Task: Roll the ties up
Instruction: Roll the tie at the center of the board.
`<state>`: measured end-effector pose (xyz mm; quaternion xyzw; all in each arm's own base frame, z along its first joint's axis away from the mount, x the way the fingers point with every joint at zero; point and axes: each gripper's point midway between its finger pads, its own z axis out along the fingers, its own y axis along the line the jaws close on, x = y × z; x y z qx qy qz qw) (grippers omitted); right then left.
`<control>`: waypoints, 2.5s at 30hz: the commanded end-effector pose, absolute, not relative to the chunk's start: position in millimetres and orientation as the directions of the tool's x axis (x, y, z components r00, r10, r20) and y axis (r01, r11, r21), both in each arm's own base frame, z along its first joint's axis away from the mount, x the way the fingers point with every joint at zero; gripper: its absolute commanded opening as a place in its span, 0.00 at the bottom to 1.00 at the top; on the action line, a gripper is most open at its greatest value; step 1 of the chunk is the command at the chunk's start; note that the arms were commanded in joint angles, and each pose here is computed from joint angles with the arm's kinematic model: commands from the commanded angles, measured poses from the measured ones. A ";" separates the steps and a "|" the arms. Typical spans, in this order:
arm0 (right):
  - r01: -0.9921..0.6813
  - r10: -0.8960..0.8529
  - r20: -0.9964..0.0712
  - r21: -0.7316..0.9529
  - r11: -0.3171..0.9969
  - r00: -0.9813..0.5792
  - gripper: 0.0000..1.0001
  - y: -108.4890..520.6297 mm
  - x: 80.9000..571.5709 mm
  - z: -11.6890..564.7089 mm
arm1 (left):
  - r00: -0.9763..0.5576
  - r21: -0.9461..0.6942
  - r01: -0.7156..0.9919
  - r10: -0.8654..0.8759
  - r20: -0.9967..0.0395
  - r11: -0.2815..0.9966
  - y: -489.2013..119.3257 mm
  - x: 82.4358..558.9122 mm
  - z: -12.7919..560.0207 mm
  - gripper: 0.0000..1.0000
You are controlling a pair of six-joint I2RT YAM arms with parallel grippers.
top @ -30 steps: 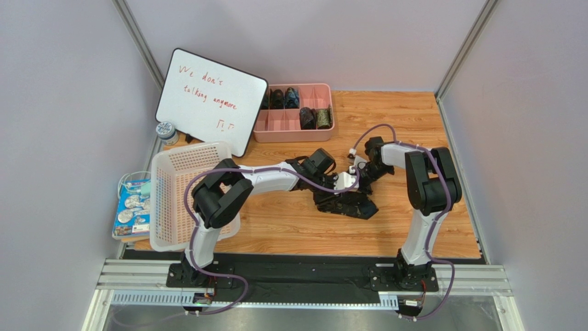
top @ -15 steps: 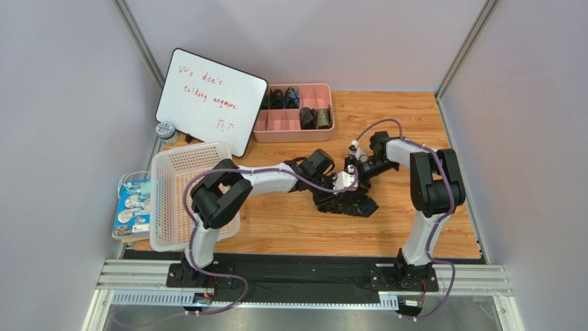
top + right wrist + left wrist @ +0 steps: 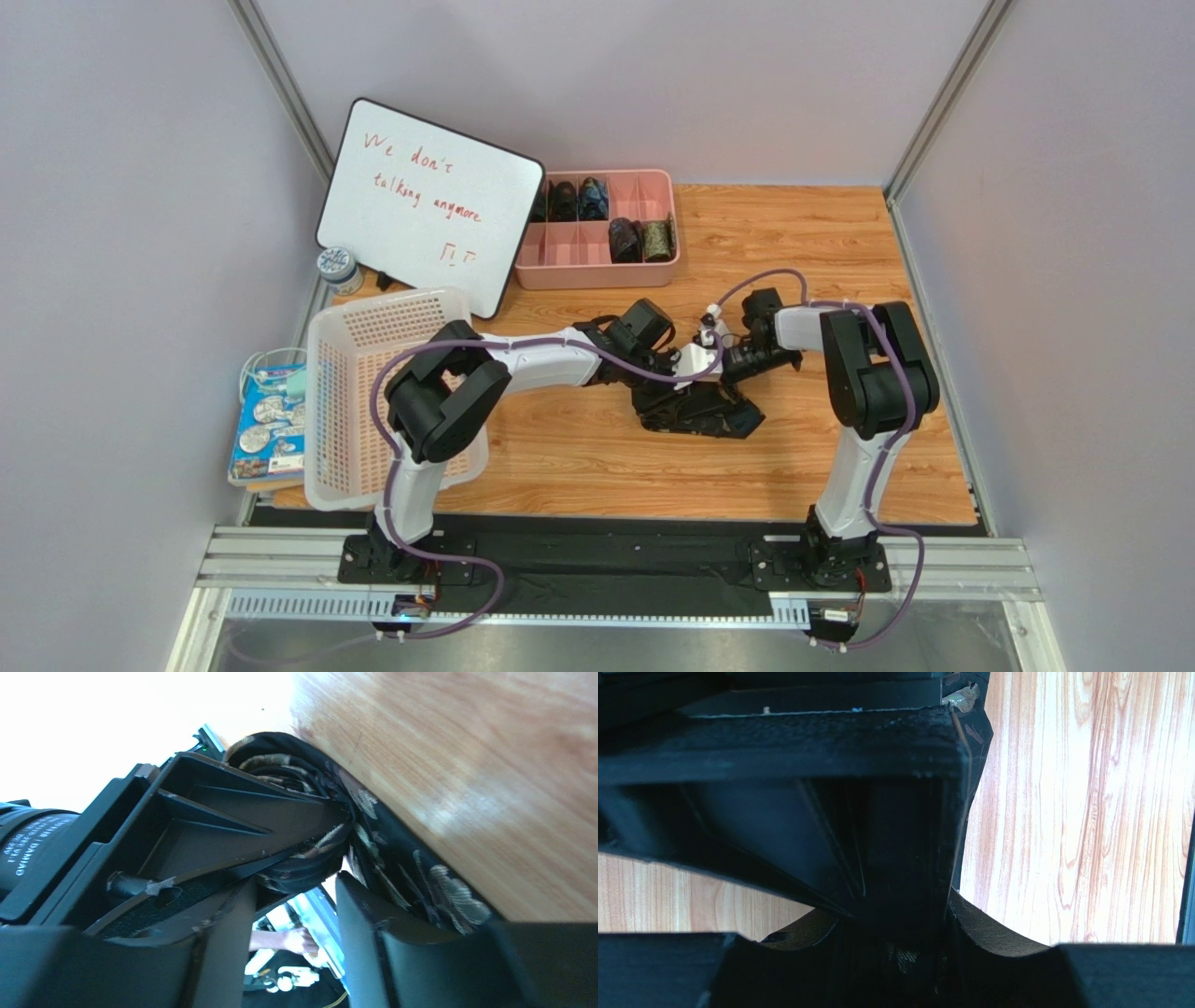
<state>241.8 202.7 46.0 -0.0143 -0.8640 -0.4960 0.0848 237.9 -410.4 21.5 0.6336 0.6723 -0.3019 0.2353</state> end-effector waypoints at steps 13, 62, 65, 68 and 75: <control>0.081 -0.048 0.154 0.731 0.677 -0.987 0.00 188.0 239.5 -3.7 | -0.163 -0.183 0.981 0.753 -0.638 0.058 -380.4 223.4 6.1 0.62; -0.058 -0.234 0.186 0.652 0.756 -0.954 0.16 157.9 235.9 44.1 | -0.197 -0.128 0.980 0.756 -0.624 0.149 -369.9 227.9 -14.7 0.11; -0.067 -0.249 0.216 0.614 0.787 -0.944 0.11 157.0 231.3 20.3 | -0.219 -0.151 0.976 0.738 -0.638 0.159 -372.9 229.1 -10.0 0.11; -0.082 -0.237 0.215 0.554 0.828 -0.947 0.10 150.7 241.2 1.8 | -0.227 -0.159 0.974 0.715 -0.662 0.162 -376.5 231.5 0.0 0.10; -0.103 -0.213 0.220 0.425 0.899 -0.952 0.07 132.9 260.5 -20.9 | -0.126 -0.104 0.992 0.588 -0.799 0.071 -388.2 236.0 49.1 0.10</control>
